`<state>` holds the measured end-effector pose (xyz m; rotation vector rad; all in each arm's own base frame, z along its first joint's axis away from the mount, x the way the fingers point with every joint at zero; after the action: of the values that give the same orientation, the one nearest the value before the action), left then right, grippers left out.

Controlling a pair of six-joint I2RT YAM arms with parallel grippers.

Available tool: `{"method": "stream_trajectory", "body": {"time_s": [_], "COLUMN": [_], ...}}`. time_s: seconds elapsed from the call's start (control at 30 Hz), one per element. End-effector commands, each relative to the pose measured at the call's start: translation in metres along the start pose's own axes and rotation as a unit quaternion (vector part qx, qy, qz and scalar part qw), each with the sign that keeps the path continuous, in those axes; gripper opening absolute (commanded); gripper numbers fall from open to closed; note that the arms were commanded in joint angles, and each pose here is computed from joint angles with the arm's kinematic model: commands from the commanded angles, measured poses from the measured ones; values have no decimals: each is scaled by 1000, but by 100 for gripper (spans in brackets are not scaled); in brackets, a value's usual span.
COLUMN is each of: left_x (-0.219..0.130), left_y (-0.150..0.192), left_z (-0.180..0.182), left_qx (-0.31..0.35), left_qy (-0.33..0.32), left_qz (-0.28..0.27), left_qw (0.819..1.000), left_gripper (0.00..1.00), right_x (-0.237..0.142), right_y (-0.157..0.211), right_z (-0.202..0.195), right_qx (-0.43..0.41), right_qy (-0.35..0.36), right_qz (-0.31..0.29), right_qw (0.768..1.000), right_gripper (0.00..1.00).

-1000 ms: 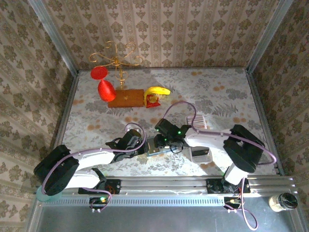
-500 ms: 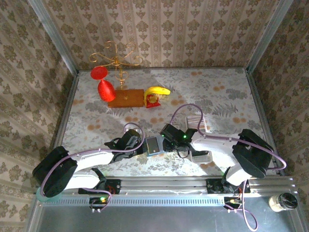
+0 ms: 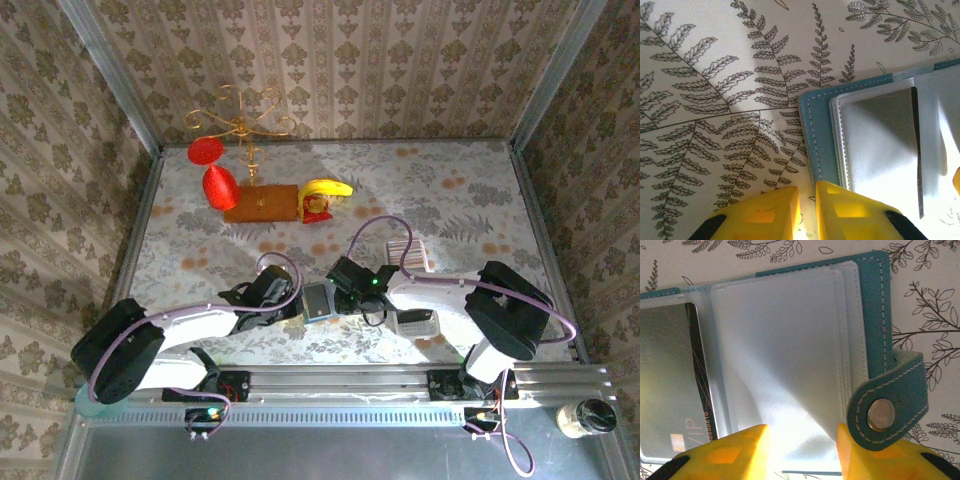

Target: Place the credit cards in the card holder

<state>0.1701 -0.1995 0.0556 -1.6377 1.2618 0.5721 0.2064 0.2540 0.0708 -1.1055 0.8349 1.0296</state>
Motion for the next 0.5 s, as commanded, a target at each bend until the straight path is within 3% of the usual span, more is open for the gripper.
{"method": "stream_trajectory", "body": {"time_s": [0.0,0.47], "left_x": [12,21], "left_y": [14,14], "left_z": [17,7], "left_qx": [6,10], "left_qy": [-37,-25], "left_qz": [32,38], "left_qw": [999,999], "left_gripper": [16,13], "right_x": [5,0], "right_y": [2,-3], "right_z": [10,34], "right_qx": [17,49], "right_qy": [-20,-107], "right_qz": [11,4], "right_qw": [1000,993], "right_gripper": [40,38]}}
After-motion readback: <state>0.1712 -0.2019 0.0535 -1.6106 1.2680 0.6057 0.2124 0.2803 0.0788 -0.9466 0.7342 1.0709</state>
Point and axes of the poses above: each hand's point on the last joint's axis, 136 mm out from that joint toward the fingers, its own x axis out along the fingers, its own z axis along the line the jaws close on, y = z × x, the point moved 5 cm from there along -x, back along the fingers, and after that the axes turned 8 degrees about x, right-handed, at the moved point
